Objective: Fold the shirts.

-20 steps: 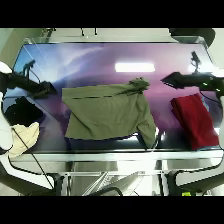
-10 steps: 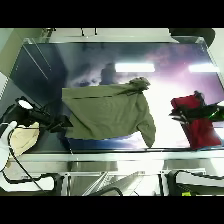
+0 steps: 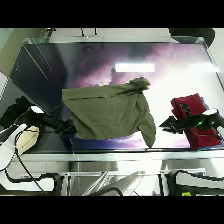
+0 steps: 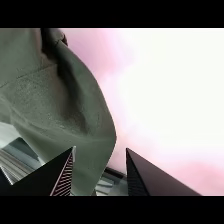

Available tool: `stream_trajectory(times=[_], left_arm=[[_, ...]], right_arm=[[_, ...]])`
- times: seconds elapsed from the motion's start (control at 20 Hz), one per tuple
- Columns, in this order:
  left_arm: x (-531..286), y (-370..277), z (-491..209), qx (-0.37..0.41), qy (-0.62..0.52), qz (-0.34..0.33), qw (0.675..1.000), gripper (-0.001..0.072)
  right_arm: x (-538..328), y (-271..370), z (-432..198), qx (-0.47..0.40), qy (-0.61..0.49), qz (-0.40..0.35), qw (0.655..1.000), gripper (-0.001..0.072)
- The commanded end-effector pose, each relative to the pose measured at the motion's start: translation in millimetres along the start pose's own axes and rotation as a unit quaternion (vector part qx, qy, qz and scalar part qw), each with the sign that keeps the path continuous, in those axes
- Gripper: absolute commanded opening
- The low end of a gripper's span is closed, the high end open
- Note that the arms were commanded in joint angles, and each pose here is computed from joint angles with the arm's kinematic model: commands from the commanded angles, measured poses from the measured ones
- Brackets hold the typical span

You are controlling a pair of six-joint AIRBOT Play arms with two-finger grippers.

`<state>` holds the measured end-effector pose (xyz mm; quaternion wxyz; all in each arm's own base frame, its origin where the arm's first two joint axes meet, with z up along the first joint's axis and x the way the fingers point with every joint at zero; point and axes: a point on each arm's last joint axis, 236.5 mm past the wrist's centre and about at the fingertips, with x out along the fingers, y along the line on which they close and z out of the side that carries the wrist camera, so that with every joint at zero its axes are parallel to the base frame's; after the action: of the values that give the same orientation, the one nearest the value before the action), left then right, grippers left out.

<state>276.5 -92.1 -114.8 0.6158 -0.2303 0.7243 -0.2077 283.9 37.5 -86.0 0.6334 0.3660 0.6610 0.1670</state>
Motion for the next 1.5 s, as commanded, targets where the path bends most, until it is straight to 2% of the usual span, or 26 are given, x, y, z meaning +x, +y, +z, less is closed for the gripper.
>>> stream_trajectory(times=[0.0, 0.15, 0.45, 0.7, 0.95, 1.05, 1.25, 1.3, 1.35, 1.4, 1.45], left_arm=[[-26.0, 3.6, 1.1, 0.015, -0.022, 0.02, 0.999, 0.002], [-70.3, 36.9, -23.4, -0.009, -0.025, 0.081, 0.996, 0.002], [-120.0, 54.5, -29.1, -0.07, -0.103, 0.072, 0.99, 0.0021], [-109.7, 57.1, -35.4, -0.083, -0.073, 0.057, 0.992, 0.0021], [-102.4, 60.7, -33.9, -0.086, -0.062, 0.055, 0.993, 0.0021], [-102.7, 61.2, -32.7, -0.084, -0.064, 0.056, 0.993, 0.0021], [-103.0, 62.1, -31.2, -0.084, -0.068, 0.058, 0.992, 0.0021], [-103.0, 62.2, -31.0, -0.084, -0.068, 0.058, 0.992, 0.0021], [-103.1, 62.3, -30.9, -0.084, -0.068, 0.058, 0.992, 0.0021], [-103.1, 62.3, -30.8, -0.084, -0.069, 0.058, 0.992, 0.0021], [-103.2, 62.7, -30.1, -0.084, -0.07, 0.059, 0.992, 0.0021]], right_arm=[[5.8, 2.2, -4.3, -0.006, 0.009, -0.002, 1.0, 0.0364], [5.8, 1.8, -3.5, -0.006, 0.007, -0.003, 1.0, 0.0364], [7.5, 2.8, 2.3, 0.001, -0.005, -0.005, 1.0, 0.0364], [36.0, 32.8, -7.0, -0.011, 0.011, 0.022, 1.0, 0.0364], [80.0, 47.0, -12.7, -0.053, 0.016, -0.019, 0.998, 0.0361], [92.9, 50.2, -10.4, -0.051, 0.013, -0.017, 0.998, 0.032], [117.9, 59.0, -24.0, -0.047, 0.046, 0.004, 0.998, 0.0314], [122.3, 59.5, -28.2, -0.056, 0.054, 0.003, 0.997, 0.0211], [123.9, 60.2, -30.2, -0.06, 0.058, 0.003, 0.997, 0.0138], [123.3, 61.2, -30.0, -0.061, 0.058, 0.004, 0.996, 0.0105], [120.6, 64.3, -29.5, -0.074, 0.06, 0.009, 0.995, 0.0017]])
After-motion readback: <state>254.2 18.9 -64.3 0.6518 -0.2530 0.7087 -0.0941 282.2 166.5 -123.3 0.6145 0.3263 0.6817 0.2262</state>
